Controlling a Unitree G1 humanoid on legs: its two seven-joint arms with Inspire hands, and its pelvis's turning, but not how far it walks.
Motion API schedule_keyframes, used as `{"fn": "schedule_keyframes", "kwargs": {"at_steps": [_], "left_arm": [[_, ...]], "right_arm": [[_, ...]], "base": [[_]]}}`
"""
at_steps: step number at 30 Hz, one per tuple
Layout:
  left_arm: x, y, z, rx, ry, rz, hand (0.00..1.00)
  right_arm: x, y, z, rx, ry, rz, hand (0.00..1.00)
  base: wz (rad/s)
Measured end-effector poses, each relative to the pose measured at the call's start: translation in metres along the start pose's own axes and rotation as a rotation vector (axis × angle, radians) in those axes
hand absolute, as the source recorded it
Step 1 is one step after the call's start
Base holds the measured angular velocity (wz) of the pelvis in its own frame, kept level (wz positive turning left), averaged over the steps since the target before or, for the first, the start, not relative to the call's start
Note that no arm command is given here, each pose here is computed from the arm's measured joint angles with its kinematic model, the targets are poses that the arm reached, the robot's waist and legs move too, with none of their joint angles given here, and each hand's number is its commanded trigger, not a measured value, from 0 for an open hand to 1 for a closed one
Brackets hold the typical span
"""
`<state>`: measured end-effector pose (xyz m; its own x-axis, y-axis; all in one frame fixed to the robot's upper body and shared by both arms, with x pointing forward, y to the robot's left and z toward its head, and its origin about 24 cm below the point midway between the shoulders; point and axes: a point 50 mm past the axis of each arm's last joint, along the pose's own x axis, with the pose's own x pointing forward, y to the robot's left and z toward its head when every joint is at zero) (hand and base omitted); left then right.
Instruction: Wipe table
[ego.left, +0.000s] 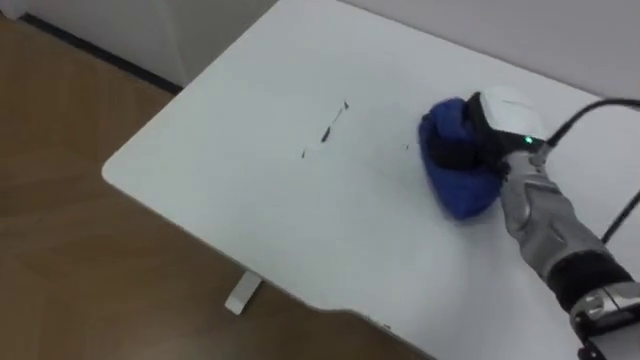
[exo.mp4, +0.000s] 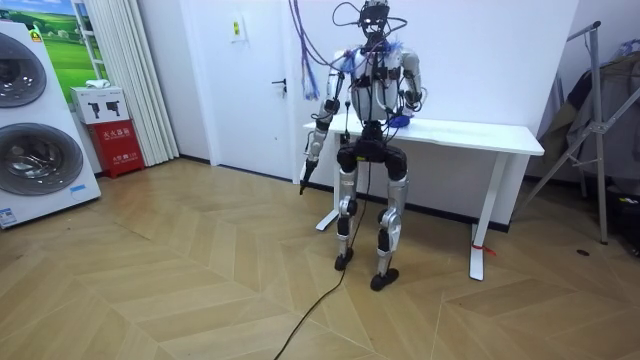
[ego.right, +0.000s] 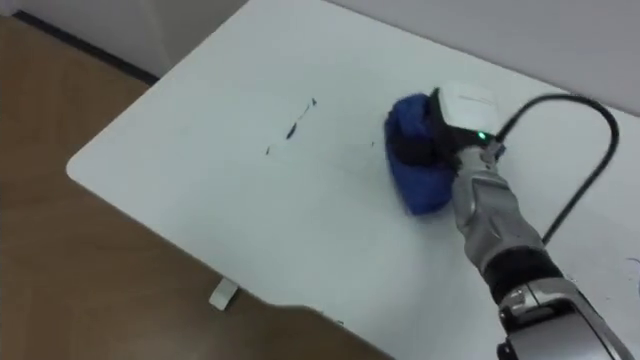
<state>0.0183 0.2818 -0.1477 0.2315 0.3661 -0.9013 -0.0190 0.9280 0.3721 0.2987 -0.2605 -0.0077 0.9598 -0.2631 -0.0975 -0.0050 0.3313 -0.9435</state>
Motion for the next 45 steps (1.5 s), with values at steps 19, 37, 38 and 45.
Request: {"fn": "schedule_keyframes", "kwargs": {"at_steps": [19,37,38,45], "left_arm": [[0.002,-0.019,0.028,0.032,-0.096,-0.029,0.0],[0.001,0.034,0.026,0.018,-0.115,0.137,0.0],[0.0,0.041,0.027,0.023,-0.121,0.167,0.0],[-0.001,0.022,0.037,-0.038,-0.177,0.155,0.0]], "right_arm": [[0.011,0.002,0.014,-0.002,0.08,0.058,1.0],[-0.053,0.052,-0.034,0.134,0.191,0.044,1.0],[-0.063,0.055,-0.046,0.134,0.225,0.044,1.0],[-0.045,0.041,-0.029,0.127,0.138,0.055,1.0]], "base": [[-0.27],[0.25],[0.51],[-0.41]]}}
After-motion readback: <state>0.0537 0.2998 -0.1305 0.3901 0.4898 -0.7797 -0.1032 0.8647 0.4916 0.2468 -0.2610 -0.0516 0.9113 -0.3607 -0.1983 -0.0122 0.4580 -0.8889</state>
